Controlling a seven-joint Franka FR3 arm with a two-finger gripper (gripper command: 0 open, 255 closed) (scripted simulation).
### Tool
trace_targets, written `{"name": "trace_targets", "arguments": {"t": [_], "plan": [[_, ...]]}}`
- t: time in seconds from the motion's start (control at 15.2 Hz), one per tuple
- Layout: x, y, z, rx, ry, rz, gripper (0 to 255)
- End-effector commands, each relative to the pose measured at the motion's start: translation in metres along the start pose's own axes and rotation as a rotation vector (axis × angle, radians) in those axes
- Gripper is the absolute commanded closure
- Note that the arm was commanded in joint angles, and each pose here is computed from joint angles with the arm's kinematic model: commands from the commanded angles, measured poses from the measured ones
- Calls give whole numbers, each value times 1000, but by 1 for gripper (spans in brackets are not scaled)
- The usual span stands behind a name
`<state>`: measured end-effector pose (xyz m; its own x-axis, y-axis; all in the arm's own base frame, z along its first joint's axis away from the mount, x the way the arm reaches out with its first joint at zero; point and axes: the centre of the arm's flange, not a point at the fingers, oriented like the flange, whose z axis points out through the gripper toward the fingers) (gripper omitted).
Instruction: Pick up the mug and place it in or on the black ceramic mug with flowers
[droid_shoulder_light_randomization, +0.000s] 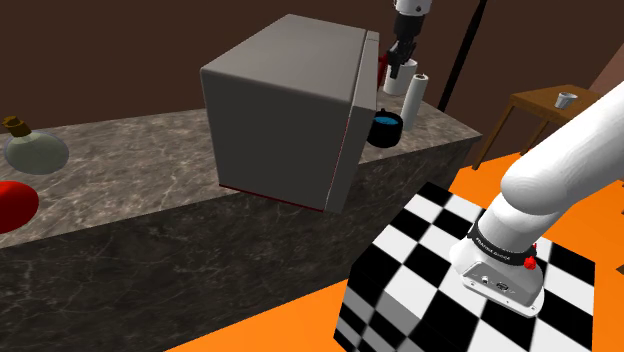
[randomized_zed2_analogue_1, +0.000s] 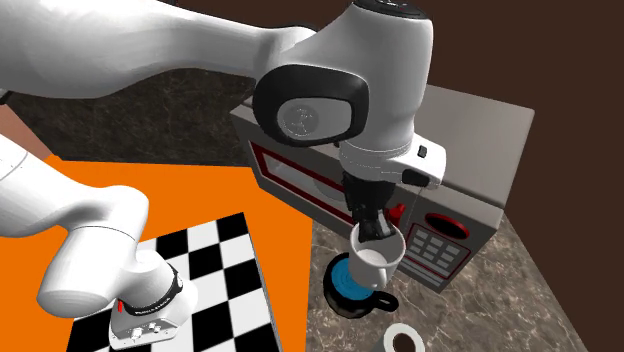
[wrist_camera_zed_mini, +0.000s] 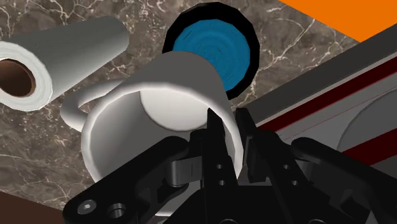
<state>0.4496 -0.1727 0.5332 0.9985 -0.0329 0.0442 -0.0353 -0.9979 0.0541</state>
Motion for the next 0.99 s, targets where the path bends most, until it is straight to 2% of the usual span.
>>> {"name": "trace_targets", "arguments": {"t": [0.0, 0.92], "plan": [[0, 0, 10, 0, 1, -1, 255], [-3, -4, 80, 0, 1, -1, 255]]}}
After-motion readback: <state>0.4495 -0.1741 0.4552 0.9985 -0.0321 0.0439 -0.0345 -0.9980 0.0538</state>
